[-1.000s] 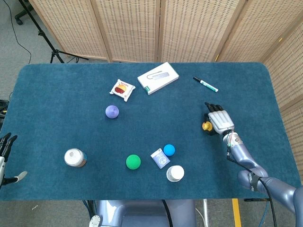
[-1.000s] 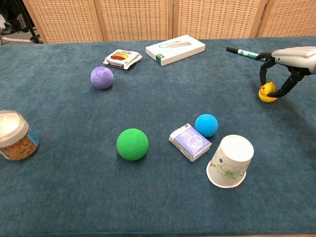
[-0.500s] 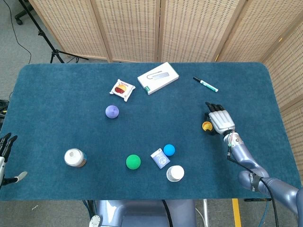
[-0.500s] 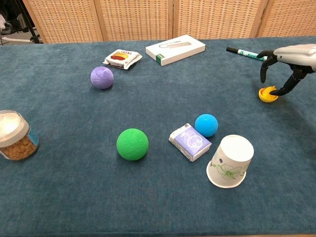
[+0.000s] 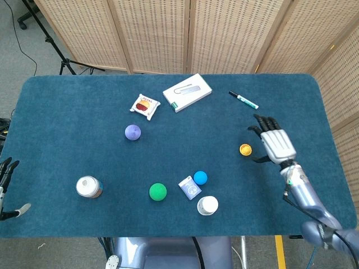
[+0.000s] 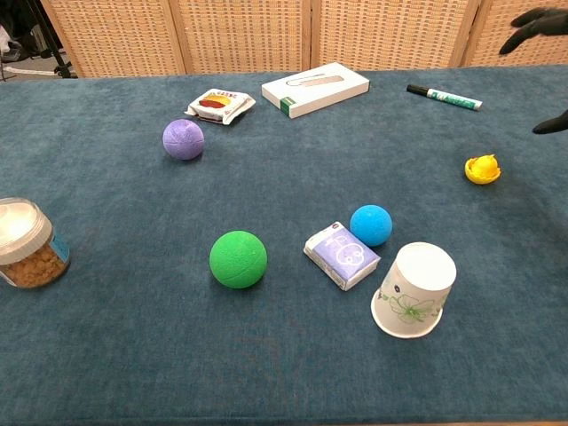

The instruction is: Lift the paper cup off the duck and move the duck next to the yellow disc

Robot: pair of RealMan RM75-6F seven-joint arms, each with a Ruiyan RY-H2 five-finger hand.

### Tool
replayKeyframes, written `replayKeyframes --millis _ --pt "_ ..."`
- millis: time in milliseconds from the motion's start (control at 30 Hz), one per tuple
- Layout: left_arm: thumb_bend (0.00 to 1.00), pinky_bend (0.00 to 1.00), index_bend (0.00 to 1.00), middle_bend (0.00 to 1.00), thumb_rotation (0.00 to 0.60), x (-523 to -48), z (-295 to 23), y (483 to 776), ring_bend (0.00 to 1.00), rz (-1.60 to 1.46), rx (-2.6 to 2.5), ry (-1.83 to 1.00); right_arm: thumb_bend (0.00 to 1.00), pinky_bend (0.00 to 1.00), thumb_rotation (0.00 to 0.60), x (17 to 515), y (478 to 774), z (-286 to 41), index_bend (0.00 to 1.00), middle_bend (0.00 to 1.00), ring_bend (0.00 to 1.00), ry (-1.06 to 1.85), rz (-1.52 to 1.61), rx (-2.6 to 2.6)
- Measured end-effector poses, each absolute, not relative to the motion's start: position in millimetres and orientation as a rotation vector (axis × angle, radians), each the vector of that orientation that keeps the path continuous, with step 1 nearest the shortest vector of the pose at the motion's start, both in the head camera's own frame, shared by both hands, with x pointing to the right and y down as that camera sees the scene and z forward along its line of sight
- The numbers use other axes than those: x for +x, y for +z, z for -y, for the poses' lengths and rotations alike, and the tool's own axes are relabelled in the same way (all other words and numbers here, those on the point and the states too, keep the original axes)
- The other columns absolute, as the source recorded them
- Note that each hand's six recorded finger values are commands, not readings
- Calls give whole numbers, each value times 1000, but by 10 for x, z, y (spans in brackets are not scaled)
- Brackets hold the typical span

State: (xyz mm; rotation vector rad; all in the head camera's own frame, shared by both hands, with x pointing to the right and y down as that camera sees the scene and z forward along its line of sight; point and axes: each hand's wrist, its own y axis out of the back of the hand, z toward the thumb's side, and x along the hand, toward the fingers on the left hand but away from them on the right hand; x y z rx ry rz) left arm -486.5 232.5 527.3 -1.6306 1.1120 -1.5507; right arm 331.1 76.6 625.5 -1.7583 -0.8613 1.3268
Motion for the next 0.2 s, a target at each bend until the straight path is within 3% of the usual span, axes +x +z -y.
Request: replayKeyframes --millis 200 --pt "0 0 0 0 600 -4902 -2305 5241 0 -1141 -1621 -1525 0 0 600 3656 5811 -1137 22 0 0 1266 1004 -1652"
